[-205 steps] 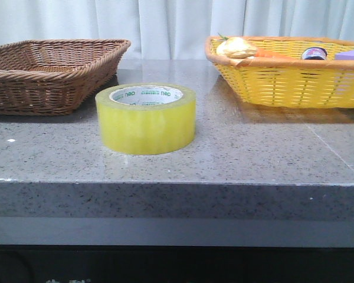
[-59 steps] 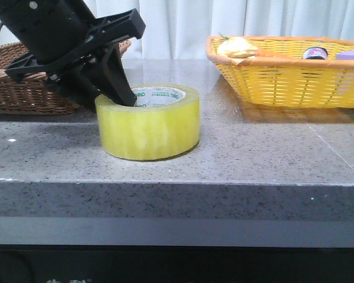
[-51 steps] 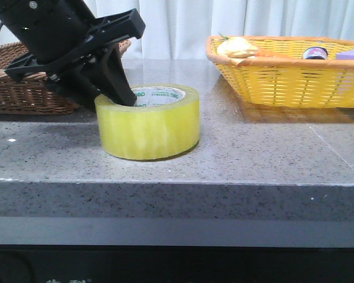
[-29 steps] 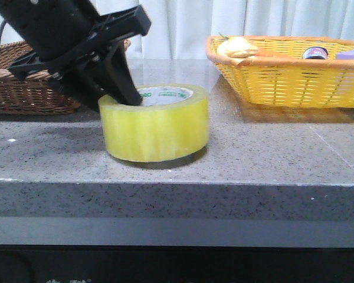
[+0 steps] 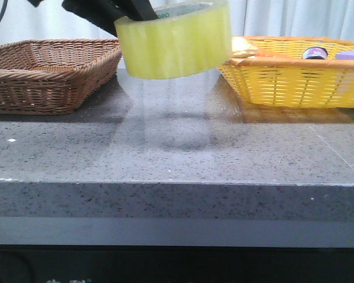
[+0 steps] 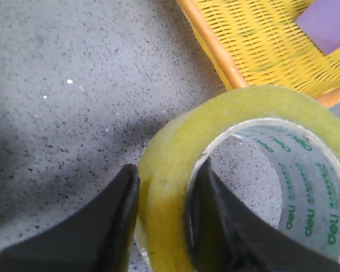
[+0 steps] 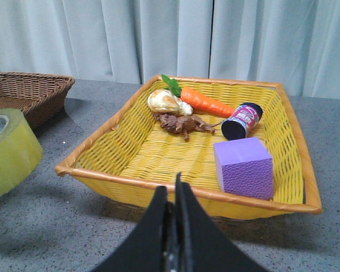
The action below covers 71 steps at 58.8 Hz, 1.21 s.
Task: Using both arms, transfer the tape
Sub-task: 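Lift the tape roll with the left gripper over the brown basket, then lower the tape roll into the brown basket and release it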
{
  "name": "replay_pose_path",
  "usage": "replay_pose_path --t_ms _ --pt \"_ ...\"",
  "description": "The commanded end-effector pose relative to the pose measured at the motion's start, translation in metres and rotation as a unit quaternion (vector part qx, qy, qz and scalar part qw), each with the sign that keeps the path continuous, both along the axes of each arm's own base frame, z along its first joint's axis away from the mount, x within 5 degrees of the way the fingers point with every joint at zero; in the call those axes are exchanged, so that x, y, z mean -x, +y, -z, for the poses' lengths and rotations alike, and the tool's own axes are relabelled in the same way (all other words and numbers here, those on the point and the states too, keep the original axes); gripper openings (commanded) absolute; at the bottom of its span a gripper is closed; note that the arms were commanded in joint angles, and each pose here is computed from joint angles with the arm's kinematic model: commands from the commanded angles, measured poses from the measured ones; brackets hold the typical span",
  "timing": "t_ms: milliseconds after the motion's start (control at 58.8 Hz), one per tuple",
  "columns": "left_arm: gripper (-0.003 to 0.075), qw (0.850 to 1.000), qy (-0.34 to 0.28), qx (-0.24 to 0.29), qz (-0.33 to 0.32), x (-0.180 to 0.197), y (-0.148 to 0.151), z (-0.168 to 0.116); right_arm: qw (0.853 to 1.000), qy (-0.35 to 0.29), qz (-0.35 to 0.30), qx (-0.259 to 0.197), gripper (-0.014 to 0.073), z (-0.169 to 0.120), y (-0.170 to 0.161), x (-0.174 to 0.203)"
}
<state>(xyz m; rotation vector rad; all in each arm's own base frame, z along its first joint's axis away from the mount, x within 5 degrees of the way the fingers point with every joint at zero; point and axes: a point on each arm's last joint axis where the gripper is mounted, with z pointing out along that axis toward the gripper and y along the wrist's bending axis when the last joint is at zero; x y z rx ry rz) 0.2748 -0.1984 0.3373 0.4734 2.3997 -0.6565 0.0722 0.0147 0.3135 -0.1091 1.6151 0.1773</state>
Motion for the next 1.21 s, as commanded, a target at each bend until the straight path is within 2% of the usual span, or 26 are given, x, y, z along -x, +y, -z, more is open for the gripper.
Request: replay_pose_path --t_ms 0,119,340,493,630,885,1038,1191 --pt "0.0166 0.996 -0.078 0.031 -0.011 0.003 0.005 -0.039 0.999 -0.047 0.014 -0.008 -0.0120 -0.015 -0.002 0.001" --pt "0.0166 0.994 -0.104 0.024 -0.028 -0.005 0.018 -0.055 0.999 -0.047 0.014 -0.008 -0.0120 -0.015 -0.002 0.001" --pt "0.0166 0.983 -0.143 0.020 -0.113 -0.032 0.071 -0.081 0.999 -0.046 0.014 -0.008 -0.0120 -0.015 -0.002 0.001" --pt "0.0166 0.970 -0.156 -0.007 -0.186 -0.052 0.118 -0.079 0.999 -0.046 0.014 -0.008 -0.0120 -0.015 -0.002 0.001" --pt "0.0166 0.962 -0.145 -0.020 -0.230 -0.071 0.146 -0.066 0.999 -0.045 0.014 -0.008 -0.0120 -0.014 -0.002 0.000" --pt "0.0175 0.963 -0.105 -0.047 -0.245 -0.099 0.157 -0.030 0.999 -0.043 0.014 -0.008 -0.0120 -0.013 -0.002 0.000" --pt "0.0240 0.966 -0.077 -0.058 -0.241 -0.108 0.156 -0.011 0.999 -0.043 0.014 -0.008 -0.0120 -0.013 -0.002 0.000" --pt "0.0300 0.967 -0.064 -0.064 -0.239 -0.110 0.156 -0.005 0.999 -0.044 0.014 -0.008 -0.0120 -0.013 -0.002 0.000"
